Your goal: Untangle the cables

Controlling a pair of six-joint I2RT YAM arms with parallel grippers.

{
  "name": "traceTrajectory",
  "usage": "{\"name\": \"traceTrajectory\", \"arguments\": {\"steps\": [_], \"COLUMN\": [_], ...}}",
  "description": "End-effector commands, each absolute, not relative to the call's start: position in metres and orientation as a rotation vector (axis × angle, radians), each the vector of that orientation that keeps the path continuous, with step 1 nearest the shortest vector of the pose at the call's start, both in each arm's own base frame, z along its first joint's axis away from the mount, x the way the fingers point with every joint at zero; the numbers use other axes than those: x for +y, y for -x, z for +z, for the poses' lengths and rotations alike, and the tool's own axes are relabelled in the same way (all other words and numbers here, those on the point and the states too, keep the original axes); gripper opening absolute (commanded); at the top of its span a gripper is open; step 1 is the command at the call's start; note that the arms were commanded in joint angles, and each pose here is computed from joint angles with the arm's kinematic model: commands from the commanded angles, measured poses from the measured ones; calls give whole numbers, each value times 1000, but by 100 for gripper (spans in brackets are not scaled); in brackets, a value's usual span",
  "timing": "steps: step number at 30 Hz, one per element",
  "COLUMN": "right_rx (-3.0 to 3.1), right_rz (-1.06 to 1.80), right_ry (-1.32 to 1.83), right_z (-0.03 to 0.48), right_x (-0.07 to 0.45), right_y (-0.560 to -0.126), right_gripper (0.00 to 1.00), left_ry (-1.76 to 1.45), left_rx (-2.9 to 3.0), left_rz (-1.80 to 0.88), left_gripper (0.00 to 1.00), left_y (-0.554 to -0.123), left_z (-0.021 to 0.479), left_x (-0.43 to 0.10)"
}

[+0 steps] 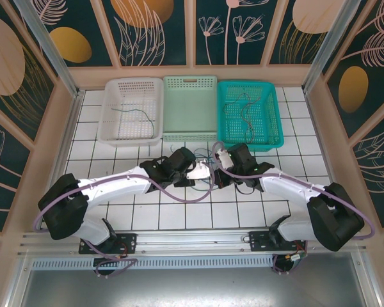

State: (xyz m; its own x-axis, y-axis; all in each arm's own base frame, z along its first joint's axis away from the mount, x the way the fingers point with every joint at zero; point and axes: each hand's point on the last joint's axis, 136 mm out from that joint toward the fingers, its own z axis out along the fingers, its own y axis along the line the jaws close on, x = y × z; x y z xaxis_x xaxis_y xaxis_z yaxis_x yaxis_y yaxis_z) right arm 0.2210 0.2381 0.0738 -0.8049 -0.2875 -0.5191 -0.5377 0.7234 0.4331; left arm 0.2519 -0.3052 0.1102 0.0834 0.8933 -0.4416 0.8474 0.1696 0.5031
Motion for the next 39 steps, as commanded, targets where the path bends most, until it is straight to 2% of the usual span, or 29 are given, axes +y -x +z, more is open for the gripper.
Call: {"name": "traceTrajectory", "arguments": {"steps": [1, 15, 19, 23, 25, 26, 28, 29, 39], "right_rx": [2458, 2413, 2399, 2389, 2383, 2381, 2374, 2369, 2338], "right_rz": [846, 900, 916, 925, 923, 923, 925, 928, 904], "right_ry": [658, 657, 657, 651, 641, 639, 620, 612, 422], "right_z": [89, 96, 98, 100, 101, 102, 103, 104, 108], "right_x": [244, 246, 247, 246, 245, 244, 242, 242, 222], "right_y": [-223, -219, -218, -218, -219, -219, -221, -221, -235], "right_gripper": [0, 0, 0, 0, 0, 0, 0, 0, 0], "left_ry": [-1676, -1706, -1716, -1683, -1659, -1647, -1592, -1565, -1097], "left_rx": [1709, 1706, 1723, 1758, 1776, 1783, 1795, 1803, 1880], "left_rz": [128, 155, 157, 178, 186, 197, 241, 256, 212], "left_gripper": [69, 64, 59, 48, 38, 31, 7, 0, 0], "left_y": [-255, -265, -265, -272, -275, -277, -285, -288, -312], "left_z": [104, 86, 79, 79, 80, 79, 83, 84, 137], "left_x": [-304, -316, -316, -318, -319, -318, -316, -314, -302]}}
